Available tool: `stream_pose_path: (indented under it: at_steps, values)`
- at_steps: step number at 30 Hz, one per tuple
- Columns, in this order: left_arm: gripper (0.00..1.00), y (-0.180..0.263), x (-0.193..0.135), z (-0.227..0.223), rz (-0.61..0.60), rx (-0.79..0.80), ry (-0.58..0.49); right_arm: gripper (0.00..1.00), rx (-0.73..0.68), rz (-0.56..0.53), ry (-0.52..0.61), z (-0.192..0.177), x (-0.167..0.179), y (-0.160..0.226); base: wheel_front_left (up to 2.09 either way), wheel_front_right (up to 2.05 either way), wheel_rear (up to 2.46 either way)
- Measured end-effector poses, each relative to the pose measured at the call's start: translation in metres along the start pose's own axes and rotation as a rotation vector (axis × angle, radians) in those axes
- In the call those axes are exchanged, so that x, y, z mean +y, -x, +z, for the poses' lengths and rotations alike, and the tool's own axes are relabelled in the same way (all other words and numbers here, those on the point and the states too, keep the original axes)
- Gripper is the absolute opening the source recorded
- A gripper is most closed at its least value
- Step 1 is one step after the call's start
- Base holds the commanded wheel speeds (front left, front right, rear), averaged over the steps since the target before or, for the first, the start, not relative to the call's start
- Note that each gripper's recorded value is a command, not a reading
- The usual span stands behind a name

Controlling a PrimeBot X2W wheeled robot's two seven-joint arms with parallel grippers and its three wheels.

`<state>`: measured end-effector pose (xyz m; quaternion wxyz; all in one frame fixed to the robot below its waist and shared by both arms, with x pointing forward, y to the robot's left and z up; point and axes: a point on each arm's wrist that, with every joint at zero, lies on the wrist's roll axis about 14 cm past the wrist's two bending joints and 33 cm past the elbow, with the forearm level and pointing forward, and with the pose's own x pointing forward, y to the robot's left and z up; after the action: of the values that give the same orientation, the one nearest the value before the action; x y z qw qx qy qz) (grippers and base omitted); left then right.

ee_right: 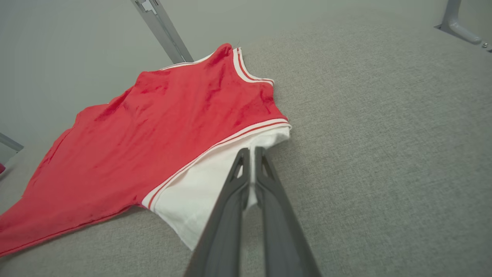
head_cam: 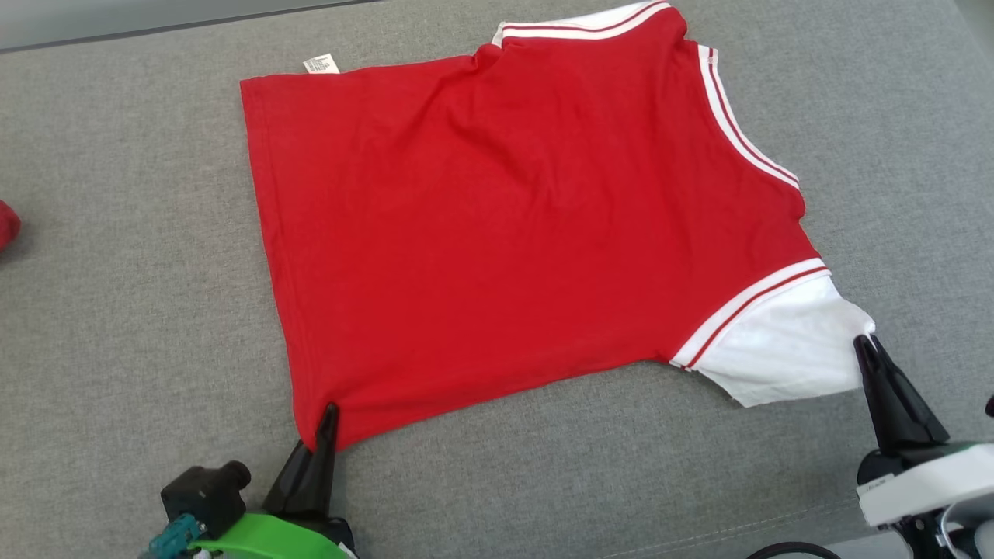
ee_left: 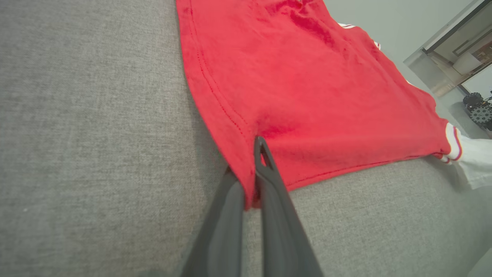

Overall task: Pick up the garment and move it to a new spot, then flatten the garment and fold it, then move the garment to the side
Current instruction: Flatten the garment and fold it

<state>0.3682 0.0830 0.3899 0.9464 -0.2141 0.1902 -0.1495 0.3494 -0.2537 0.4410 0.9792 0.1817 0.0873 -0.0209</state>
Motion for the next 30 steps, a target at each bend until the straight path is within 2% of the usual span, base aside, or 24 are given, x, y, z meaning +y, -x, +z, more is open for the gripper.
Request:
stream_pose_path:
  at_steps: [4, 8, 12, 20, 22, 26, 30]
  values:
    - [0.0, -0.006, -0.002, 0.007, -0.011, 0.047, 0.015, 0.0, 0.019, 0.057, 0.021, 0.011, 0.011, -0.018, 0.0, 0.0, 0.0]
    - [0.0, -0.014, 0.0, 0.022, -0.015, 0.082, -0.016, 0.0, 0.034, 0.092, 0.033, 0.023, 0.017, -0.038, 0.0, 0.0, 0.0]
    - [0.0, -0.021, 0.003, 0.033, 0.001, 0.129, -0.06, 0.0, 0.027, 0.104, 0.032, 0.038, 0.02, -0.062, 0.0, 0.0, 0.0]
    - [0.0, -0.037, -0.013, 0.05, -0.065, 0.245, -0.125, 0.0, 0.071, 0.122, 0.058, 0.045, 0.026, -0.103, 0.0, 0.0, 0.0]
    - [0.0, -0.038, -0.015, 0.052, -0.075, 0.28, -0.107, 0.0, 0.08, 0.133, 0.069, 0.045, 0.03, -0.11, 0.0, 0.0, 0.0]
    - [0.0, -0.04, -0.022, 0.048, -0.098, 0.392, 0.002, 0.0, 0.149, 0.166, 0.111, 0.033, 0.04, -0.12, 0.0, 0.0, 0.0]
    - [0.0, -0.047, -0.019, 0.064, -0.084, 0.461, 0.026, 0.0, 0.216, 0.207, 0.167, 0.026, 0.052, -0.129, 0.0, 0.0, 0.0]
